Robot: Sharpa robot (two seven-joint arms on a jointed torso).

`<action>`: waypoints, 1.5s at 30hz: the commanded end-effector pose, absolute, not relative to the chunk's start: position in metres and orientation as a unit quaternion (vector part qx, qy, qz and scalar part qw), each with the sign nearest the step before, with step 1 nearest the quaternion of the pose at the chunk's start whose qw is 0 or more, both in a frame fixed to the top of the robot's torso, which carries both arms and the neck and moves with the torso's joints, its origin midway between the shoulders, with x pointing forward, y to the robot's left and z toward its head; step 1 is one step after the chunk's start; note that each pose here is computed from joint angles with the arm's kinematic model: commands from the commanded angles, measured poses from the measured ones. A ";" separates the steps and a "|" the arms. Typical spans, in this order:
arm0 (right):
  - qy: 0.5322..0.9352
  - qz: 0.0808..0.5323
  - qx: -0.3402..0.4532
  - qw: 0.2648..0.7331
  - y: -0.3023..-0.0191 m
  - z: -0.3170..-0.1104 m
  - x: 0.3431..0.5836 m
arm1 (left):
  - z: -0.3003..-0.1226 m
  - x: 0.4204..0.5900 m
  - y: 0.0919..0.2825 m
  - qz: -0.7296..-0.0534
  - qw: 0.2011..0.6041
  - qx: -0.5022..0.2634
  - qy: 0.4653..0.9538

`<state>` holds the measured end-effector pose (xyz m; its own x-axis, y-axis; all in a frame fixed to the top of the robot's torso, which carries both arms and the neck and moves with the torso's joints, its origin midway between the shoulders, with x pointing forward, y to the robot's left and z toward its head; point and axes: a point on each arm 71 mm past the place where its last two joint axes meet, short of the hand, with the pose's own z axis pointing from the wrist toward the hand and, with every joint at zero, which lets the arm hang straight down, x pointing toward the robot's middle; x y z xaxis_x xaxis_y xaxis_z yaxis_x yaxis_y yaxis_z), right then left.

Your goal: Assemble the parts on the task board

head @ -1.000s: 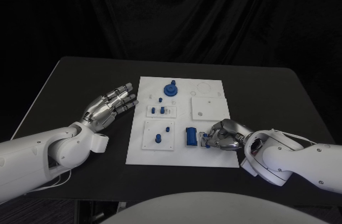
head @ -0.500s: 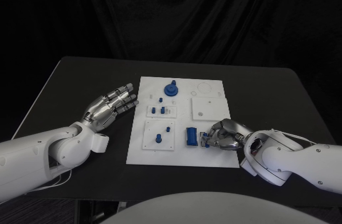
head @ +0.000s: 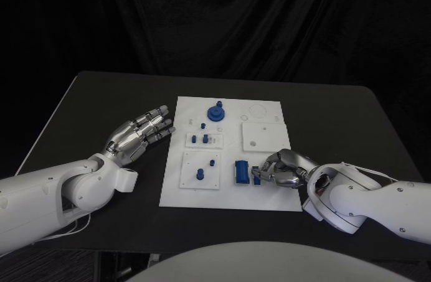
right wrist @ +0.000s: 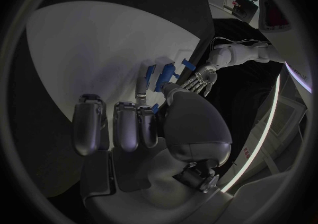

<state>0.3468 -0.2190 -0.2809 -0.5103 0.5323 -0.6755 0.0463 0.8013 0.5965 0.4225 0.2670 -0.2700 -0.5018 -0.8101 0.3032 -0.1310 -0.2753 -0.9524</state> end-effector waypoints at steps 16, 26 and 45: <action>0.789 0.282 0.184 0.514 -0.231 -0.271 0.347 | -0.269 0.420 0.267 -0.679 0.249 -0.430 0.540; 0.685 0.381 0.231 0.577 -0.250 -0.243 0.353 | -0.260 0.411 0.266 -0.691 0.272 -0.426 0.517; 0.573 0.599 0.373 0.418 -0.245 -0.245 0.402 | -0.247 0.418 0.251 -0.707 0.325 -0.404 0.481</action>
